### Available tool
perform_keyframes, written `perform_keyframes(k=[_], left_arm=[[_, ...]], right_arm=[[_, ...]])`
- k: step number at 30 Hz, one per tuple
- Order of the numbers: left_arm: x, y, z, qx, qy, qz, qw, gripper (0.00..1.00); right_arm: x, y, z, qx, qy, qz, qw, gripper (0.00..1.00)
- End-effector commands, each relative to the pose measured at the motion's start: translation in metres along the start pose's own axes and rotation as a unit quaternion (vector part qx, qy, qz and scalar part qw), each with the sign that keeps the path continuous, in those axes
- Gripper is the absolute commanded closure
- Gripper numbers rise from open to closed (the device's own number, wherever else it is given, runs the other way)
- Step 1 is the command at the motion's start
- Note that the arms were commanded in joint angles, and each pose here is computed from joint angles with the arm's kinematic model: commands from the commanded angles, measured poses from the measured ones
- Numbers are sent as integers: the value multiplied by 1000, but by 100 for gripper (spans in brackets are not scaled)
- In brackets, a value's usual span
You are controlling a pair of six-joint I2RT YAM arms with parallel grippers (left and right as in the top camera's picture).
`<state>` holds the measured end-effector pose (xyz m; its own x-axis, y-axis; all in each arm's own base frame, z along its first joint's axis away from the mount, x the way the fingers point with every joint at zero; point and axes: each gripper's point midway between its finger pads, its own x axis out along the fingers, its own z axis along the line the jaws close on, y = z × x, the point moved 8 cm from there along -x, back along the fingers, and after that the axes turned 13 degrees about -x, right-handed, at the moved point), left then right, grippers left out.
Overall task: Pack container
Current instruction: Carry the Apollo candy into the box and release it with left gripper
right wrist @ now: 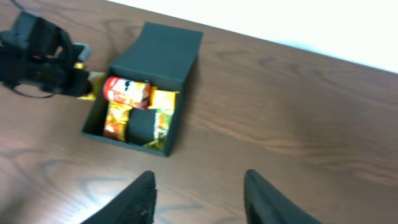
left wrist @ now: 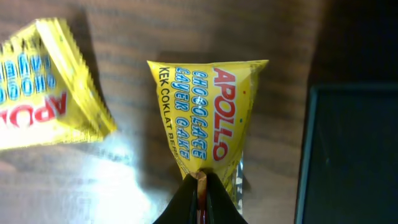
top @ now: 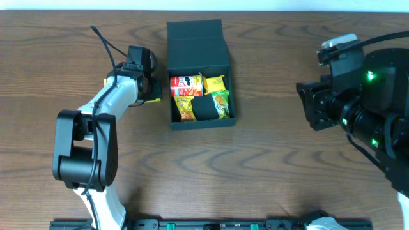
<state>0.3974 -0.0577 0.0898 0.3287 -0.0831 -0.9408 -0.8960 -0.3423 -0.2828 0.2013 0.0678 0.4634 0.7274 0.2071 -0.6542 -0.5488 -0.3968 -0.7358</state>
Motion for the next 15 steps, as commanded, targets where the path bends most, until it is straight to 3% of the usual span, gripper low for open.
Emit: perform_keyframes(k=[1,9,12,15], left_arm=[[-13,-5,-2,-4,-12,2,1000,94],[-123,-27,-29,-2,27,-63,998,94],[-169,-13,-50,12,58,-110,992,94],[-176,9,-78,37,79,-100,991,94]], right_arm=[[-17,5,-10,-1,50,-12,999,48],[-43,26,-24,21,107,-1,994,44],[-56,37,-24,30,113,-4,993,45],[-74,49,-21,31,115,-12,993,43]])
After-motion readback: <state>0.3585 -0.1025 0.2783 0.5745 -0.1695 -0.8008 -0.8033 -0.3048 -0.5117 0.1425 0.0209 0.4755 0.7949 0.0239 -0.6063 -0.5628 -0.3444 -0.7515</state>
